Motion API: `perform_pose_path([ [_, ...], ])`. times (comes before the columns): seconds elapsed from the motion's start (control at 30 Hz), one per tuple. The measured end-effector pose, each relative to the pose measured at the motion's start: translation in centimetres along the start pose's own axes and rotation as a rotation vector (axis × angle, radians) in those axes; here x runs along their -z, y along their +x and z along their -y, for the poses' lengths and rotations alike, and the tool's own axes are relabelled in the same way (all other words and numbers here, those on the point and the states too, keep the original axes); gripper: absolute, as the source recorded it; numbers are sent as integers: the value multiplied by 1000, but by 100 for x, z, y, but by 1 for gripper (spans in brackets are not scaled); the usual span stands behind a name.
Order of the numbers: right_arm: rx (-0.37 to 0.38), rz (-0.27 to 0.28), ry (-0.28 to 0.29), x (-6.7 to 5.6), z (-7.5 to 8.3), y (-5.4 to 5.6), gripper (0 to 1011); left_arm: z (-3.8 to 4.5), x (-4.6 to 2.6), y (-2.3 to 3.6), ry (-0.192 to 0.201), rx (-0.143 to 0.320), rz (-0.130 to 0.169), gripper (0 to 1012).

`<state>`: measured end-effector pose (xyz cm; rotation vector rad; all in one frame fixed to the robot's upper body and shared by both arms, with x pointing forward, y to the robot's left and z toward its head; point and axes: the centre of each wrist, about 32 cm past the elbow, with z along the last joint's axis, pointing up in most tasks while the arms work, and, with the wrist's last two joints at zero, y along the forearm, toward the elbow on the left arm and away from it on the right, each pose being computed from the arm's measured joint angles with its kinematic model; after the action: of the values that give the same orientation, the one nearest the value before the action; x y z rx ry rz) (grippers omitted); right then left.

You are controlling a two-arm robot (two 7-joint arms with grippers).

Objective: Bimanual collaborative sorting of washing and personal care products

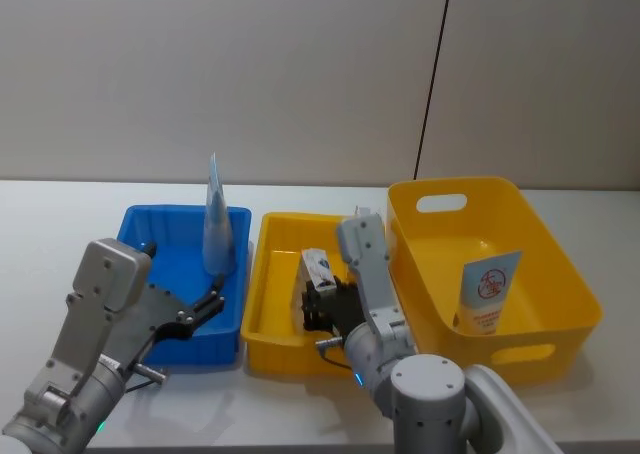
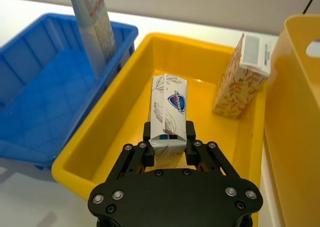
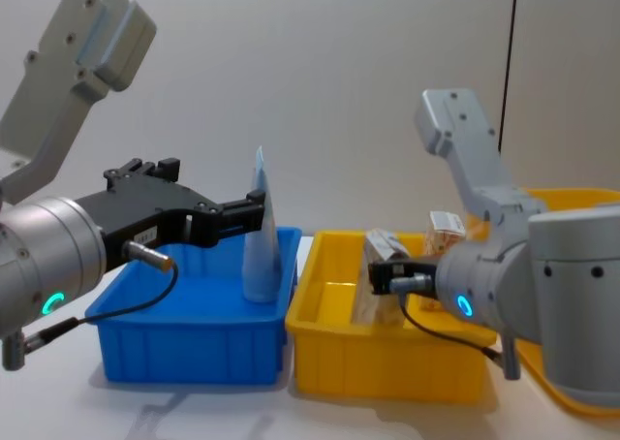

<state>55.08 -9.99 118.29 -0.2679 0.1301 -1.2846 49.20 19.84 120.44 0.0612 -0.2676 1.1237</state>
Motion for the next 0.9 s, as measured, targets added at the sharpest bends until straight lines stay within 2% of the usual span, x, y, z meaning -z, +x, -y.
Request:
perform_pose_path([
  [0.07,-1,1,7,-2,5,3,301,0,0,0,0,0,0,1001],
  [0.43,-12,3,149,-67,100,86,301,0,0,0,0,0,0,1001],
  [0.6,-7,-3,243,-151,173,163,300,0,0,0,0,0,0,1001],
  [0.67,-6,-4,255,-164,182,174,300,0,0,0,0,0,0,1001],
  [0.9,19,-14,379,-300,289,318,300,0,0,0,0,0,0,1001],
])
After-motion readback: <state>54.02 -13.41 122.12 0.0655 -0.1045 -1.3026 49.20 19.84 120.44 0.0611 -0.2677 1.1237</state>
